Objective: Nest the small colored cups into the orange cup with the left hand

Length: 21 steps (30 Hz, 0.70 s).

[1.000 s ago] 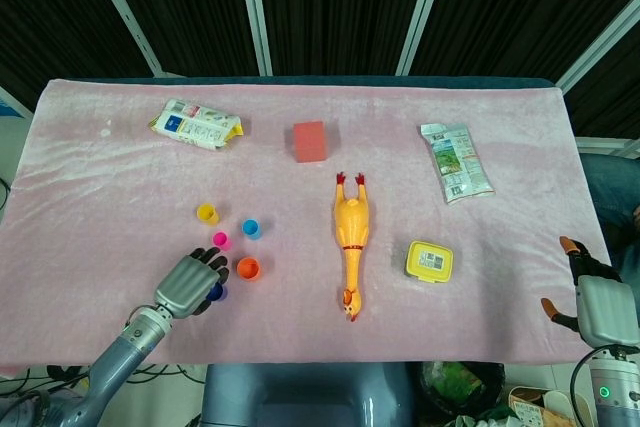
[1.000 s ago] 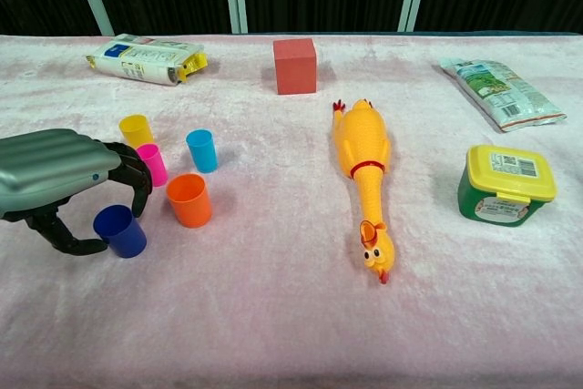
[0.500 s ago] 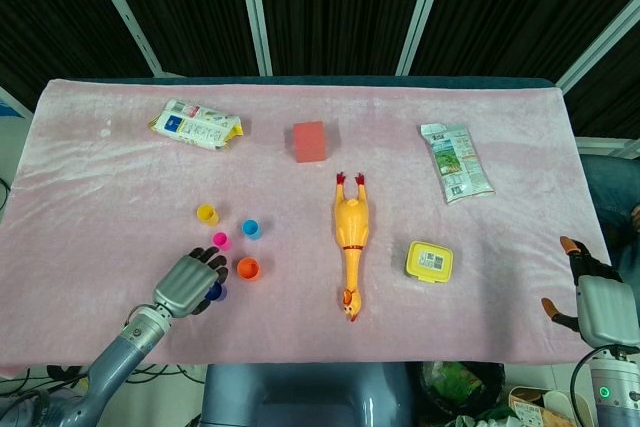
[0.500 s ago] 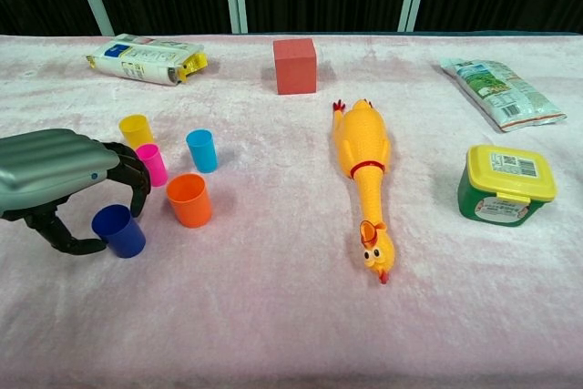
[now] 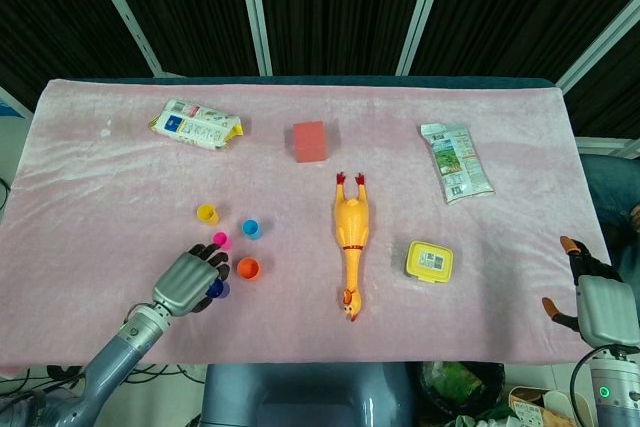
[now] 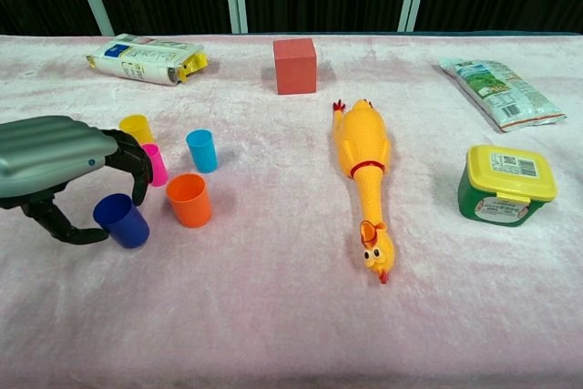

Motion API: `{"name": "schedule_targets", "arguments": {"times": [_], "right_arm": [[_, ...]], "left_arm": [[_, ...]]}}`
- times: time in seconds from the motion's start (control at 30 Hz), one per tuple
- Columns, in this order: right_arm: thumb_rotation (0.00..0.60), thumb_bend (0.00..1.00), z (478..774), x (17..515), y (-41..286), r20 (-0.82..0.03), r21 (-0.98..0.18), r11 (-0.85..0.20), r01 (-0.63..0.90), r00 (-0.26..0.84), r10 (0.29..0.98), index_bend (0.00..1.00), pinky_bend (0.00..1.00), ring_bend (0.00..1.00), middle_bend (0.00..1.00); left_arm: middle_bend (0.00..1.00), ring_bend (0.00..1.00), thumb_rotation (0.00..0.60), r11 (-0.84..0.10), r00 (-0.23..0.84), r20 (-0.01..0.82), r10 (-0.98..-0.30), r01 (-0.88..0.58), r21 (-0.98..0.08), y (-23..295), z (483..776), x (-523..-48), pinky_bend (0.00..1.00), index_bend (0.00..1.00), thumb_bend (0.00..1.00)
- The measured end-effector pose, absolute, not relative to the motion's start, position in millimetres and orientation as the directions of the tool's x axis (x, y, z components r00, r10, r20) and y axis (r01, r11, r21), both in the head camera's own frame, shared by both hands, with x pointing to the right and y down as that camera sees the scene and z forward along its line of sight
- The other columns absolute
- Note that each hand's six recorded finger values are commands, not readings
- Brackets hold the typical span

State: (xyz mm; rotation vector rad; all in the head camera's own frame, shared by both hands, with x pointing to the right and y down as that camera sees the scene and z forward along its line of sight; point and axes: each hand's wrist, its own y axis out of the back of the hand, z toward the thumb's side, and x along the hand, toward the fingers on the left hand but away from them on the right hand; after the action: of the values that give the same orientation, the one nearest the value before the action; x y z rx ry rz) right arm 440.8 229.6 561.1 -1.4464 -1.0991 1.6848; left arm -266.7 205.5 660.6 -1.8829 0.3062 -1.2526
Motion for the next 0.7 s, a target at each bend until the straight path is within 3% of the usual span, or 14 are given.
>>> {"name": "schedule_targets", "arguments": {"times": [0.2, 0.4, 0.7], "right_arm": [[0.600, 0.15, 561, 440, 230, -0.437, -0.899, -0.437, 0.044, -0.177, 0.882, 0.12, 0.26, 0.25, 0.12], [0.600, 0.15, 561, 440, 230, -0.438, -0.898, -0.438, 0.046, -0.180, 0.881, 0.12, 0.26, 0.25, 0.12], [0.600, 0.15, 561, 441, 229, -0.437, -0.898, -0.437, 0.047, -0.183, 0.880, 0.12, 0.26, 0.25, 0.12]], "left_arm": [[0.26, 0.14, 0.600, -0.597, 0.501, 0.584, -0.639, 0.157, -0.787, 188, 624, -262, 0.24, 0.45, 0.27], [0.25, 0.14, 0.600, -0.616, 0.539, 0.552, -0.636, 0.076, -0.784, 160, 595, -247, 0.22, 0.45, 0.27], [0.25, 0.14, 0.600, -0.666, 0.551, 0.602, -0.578, 0.109, -0.738, 130, 600, -219, 0.17, 0.45, 0.27]]}}
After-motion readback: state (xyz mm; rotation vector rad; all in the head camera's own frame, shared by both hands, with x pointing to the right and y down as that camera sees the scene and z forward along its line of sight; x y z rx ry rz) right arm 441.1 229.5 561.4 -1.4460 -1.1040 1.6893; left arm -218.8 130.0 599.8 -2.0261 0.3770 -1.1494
